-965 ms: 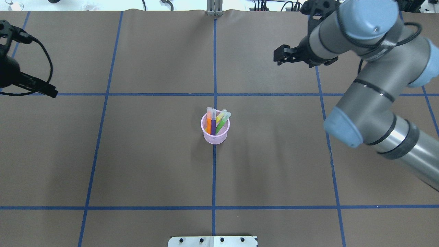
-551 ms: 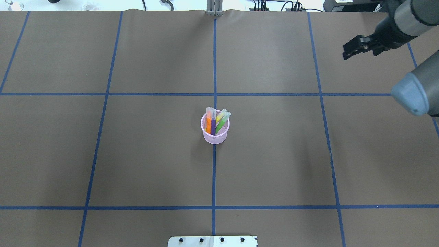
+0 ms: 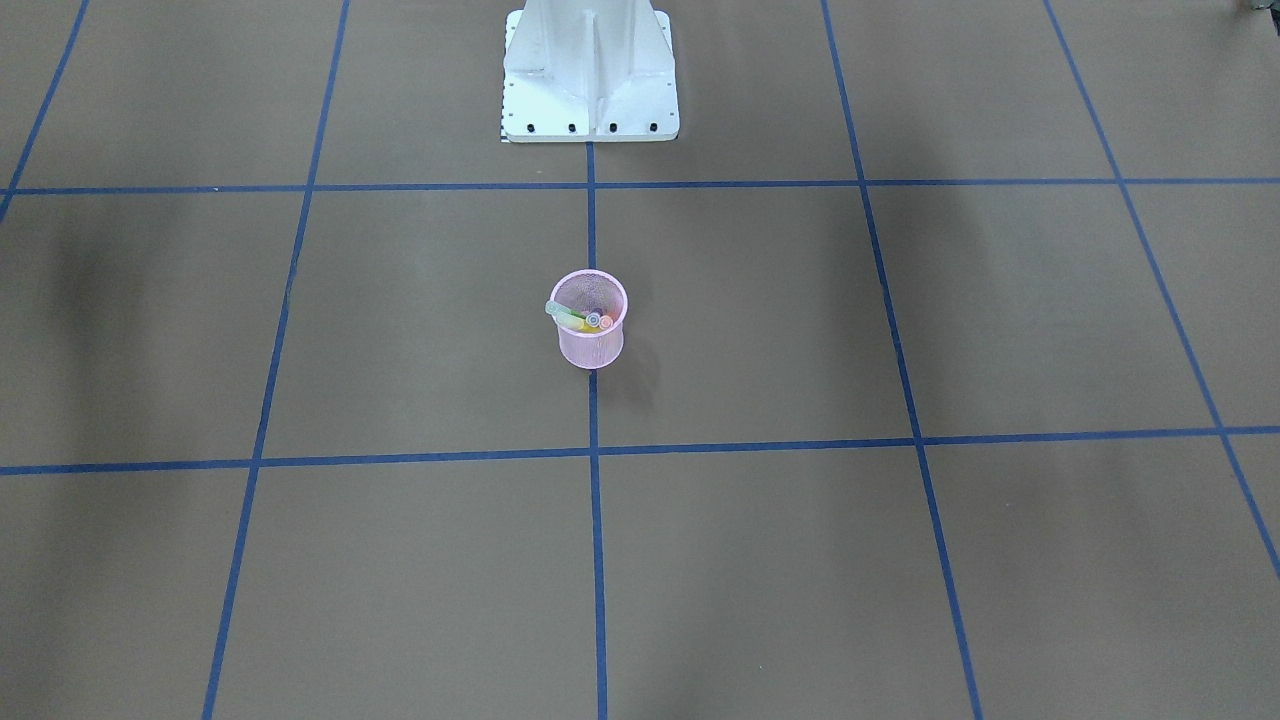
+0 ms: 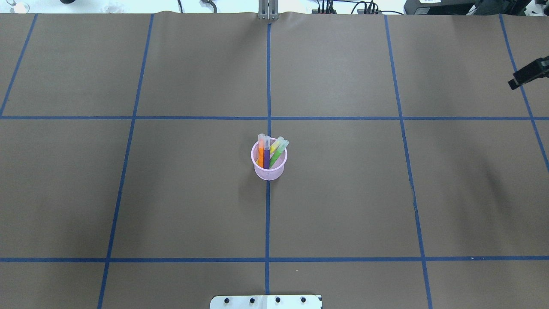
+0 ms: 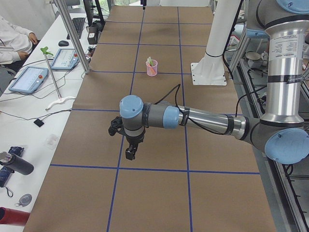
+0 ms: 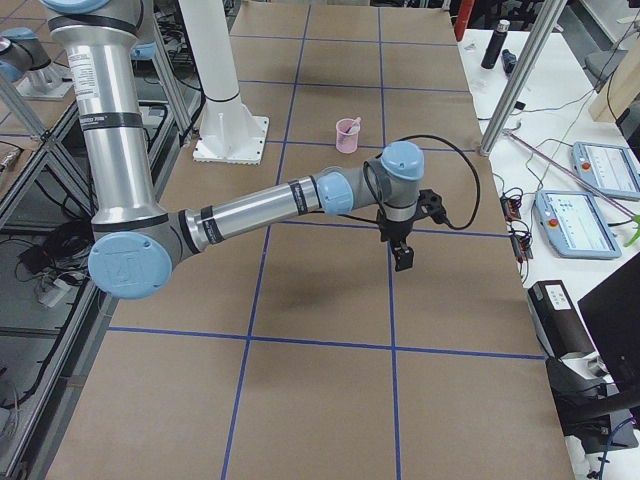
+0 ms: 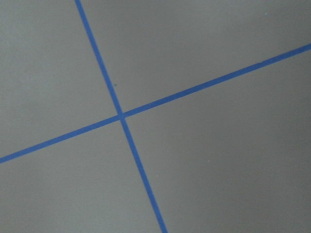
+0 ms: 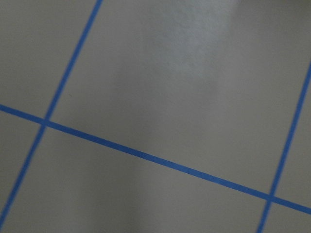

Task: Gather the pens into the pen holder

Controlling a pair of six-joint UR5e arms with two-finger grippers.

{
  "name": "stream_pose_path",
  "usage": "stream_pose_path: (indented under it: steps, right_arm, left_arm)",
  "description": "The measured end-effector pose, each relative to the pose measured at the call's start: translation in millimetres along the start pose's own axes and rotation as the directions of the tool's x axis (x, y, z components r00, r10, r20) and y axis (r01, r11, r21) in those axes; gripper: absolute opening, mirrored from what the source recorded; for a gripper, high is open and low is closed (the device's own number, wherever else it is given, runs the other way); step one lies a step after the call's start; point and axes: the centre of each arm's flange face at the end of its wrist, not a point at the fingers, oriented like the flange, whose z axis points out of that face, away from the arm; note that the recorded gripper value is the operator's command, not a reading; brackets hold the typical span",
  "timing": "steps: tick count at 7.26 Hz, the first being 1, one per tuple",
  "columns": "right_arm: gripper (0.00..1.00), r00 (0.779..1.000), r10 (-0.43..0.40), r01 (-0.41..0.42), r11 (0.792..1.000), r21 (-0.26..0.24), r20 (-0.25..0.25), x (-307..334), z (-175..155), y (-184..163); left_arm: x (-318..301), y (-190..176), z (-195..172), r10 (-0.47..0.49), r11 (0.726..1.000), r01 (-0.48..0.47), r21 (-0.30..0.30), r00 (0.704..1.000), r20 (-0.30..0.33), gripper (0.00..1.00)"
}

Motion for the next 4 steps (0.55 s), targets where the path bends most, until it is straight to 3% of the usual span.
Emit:
stream_pose_path:
  steps: [2, 4]
  right_arm:
    - [0.99, 0.999, 0.042, -0.043, 0.997, -0.07, -0.003, 67, 13, 62]
    - [0.99, 0.995, 0.103, -0.103, 0.989, -0.11, -0.008, 95, 27, 112]
  left_arm:
    - [-21, 26, 6, -0.077, 0.997, 0.077, -0.01, 0.997, -0.006, 1.0]
    - [-23, 41, 9, -0.121, 0.993, 0.121, -0.012, 0.992, -0.022, 1.0]
